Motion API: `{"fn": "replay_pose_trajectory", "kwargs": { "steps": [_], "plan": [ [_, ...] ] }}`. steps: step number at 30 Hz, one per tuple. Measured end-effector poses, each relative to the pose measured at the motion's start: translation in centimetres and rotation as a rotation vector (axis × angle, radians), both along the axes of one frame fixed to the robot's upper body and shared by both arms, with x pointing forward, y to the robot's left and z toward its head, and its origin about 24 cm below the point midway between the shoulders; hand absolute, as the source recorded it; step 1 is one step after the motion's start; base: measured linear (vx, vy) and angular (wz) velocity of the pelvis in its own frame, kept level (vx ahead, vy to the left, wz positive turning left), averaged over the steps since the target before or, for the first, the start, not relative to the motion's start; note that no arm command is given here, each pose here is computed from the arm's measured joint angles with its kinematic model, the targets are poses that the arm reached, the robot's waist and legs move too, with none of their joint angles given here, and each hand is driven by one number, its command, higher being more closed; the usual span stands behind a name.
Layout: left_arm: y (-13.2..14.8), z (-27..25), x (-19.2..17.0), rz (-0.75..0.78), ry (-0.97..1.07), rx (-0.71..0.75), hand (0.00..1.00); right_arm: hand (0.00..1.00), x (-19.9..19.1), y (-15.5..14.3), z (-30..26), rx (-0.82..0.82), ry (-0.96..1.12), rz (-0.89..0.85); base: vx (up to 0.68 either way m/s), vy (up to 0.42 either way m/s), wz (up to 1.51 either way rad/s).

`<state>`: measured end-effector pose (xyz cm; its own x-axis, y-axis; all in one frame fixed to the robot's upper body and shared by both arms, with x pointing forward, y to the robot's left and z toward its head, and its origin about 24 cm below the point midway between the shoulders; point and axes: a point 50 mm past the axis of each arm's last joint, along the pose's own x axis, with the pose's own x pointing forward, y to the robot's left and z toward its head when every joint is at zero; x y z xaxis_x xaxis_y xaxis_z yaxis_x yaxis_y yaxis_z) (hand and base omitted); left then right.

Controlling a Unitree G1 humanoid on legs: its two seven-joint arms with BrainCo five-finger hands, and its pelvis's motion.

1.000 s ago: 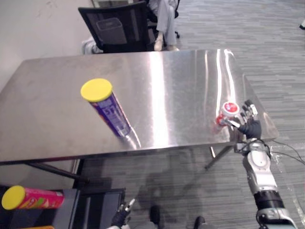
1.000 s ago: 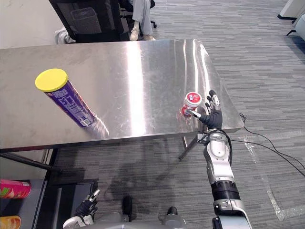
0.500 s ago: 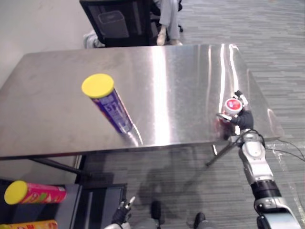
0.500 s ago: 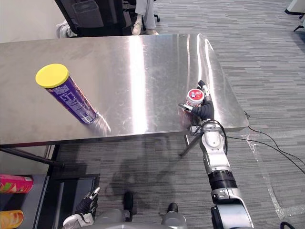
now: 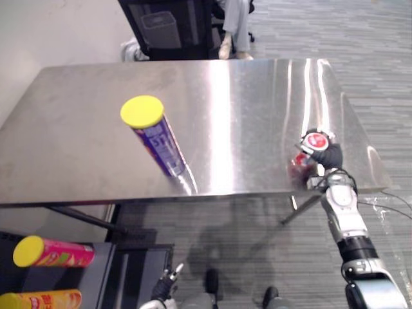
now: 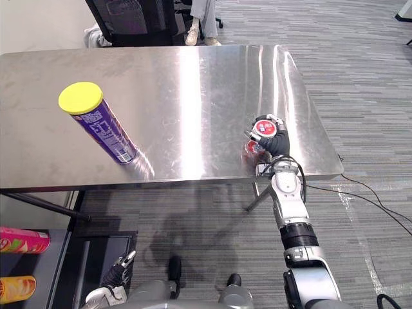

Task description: Put the gum and the chips on the shelf.

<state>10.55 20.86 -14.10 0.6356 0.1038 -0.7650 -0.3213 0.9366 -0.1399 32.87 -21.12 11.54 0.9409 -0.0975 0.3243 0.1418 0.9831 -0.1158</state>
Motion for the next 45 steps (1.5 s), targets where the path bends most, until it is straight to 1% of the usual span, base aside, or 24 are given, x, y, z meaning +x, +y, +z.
{"fn": "replay_pose_trajectory", "kwargs": {
  "steps": [12, 19, 21, 25, 27, 30, 38, 45],
  "plan": [
    [0.0, 0.1, 0.2, -0.010, -0.005, 0.006, 0.00, 1.00, 0.0, -0.1, 0.0, 0.000, -0.003, 0.006, 0.00, 0.001, 0.02],
    [0.0, 0.1, 0.2, -0.017, -0.003, 0.014, 0.00, 1.00, -1.3, -0.4, -0.9, -0.001, -0.005, -0.001, 0.01, 0.002, 0.13],
    [0.0, 0.1, 0.2, -0.016, -0.002, 0.015, 0.00, 1.00, -1.7, -0.4, -0.6, -0.002, -0.025, 0.004, 0.00, 0.000, 0.00],
    [0.3, 0.2, 0.1, 0.004, 0.002, 0.025, 0.00, 1.00, -2.8, -0.4, 2.2, 0.008, -0.152, 0.034, 0.01, 0.001, -0.04],
    [0.6, 0.1, -0.3, 0.025, 0.011, 0.036, 0.00, 1.00, -3.5, -0.3, 3.8, 0.019, -0.227, 0.066, 0.01, -0.006, -0.10],
    [1.0, 0.0, -0.8, 0.052, 0.027, 0.043, 0.00, 1.00, -4.4, -0.3, 5.1, 0.003, -0.283, 0.104, 0.01, -0.004, -0.08],
    [1.6, -0.8, -3.5, 0.101, 0.113, 0.055, 0.00, 1.00, -5.5, -0.2, 6.2, -0.025, -0.315, 0.185, 0.00, -0.001, -0.05],
    [2.0, -1.1, -5.0, 0.127, 0.160, 0.067, 0.00, 1.00, -5.8, 0.0, 6.8, -0.024, -0.336, 0.192, 0.00, -0.001, -0.05]
  ]
}}
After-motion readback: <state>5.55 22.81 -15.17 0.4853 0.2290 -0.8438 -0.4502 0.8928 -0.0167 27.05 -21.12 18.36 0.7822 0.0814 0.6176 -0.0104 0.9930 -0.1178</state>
